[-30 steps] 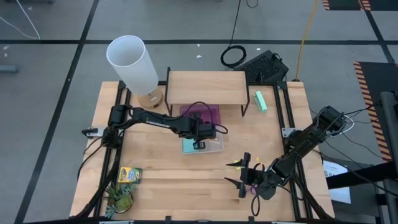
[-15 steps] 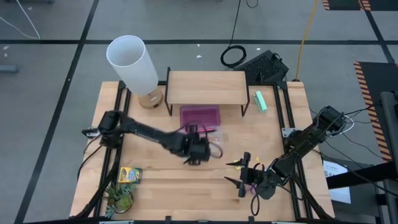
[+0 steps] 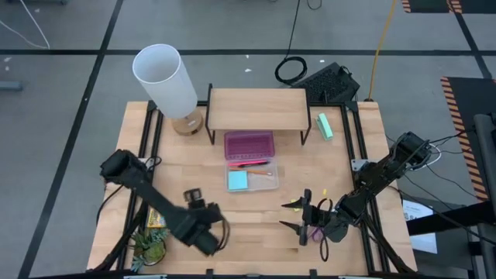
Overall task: Pack school essentials
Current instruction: Put the crayon box into the violet supply box
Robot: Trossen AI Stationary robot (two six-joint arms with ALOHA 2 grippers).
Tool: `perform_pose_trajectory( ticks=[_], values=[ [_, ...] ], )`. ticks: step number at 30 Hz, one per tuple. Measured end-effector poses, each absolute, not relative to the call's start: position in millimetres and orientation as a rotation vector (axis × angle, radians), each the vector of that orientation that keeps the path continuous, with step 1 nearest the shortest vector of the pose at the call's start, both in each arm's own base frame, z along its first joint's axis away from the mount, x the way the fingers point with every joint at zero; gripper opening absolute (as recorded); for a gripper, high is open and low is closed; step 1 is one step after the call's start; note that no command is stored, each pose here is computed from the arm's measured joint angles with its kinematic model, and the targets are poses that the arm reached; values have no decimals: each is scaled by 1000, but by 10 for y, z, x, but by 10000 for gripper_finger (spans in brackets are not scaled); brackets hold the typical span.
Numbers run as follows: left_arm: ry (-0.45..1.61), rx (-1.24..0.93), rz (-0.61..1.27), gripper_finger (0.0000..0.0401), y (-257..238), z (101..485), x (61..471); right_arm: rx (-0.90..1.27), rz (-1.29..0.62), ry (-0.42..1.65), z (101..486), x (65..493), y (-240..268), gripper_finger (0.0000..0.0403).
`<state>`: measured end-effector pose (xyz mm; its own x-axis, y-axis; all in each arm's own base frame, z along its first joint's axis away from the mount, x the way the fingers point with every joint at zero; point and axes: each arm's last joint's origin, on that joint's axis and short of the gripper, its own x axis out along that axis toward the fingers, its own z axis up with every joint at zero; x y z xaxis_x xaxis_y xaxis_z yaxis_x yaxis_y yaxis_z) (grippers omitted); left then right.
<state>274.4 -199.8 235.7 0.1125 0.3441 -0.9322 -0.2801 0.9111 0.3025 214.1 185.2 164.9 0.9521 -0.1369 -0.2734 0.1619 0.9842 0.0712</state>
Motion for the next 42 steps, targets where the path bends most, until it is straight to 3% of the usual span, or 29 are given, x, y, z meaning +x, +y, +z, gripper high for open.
perform_pose_trajectory(
  ticks=[7,16,21,26,33,42],
  values=[
    [1574,65,611,193,-2112,2330,2314,126,-108,234,1702,2157,1875,251],
    [1868,-30,483,316,-1887,1942,1893,139,-47,252,1702,2173,1880,251],
    [1921,-11,414,356,-1704,1747,1687,134,-47,257,1696,2171,1879,251],
    [1864,-37,258,357,-1655,1649,1643,133,-47,257,1696,2171,1879,251],
    [1861,-21,199,354,-1601,1581,1653,135,-47,257,1696,2171,1879,252],
    [1685,136,103,353,-1554,1678,1906,135,-48,257,1696,2171,1878,252]
  ],
)
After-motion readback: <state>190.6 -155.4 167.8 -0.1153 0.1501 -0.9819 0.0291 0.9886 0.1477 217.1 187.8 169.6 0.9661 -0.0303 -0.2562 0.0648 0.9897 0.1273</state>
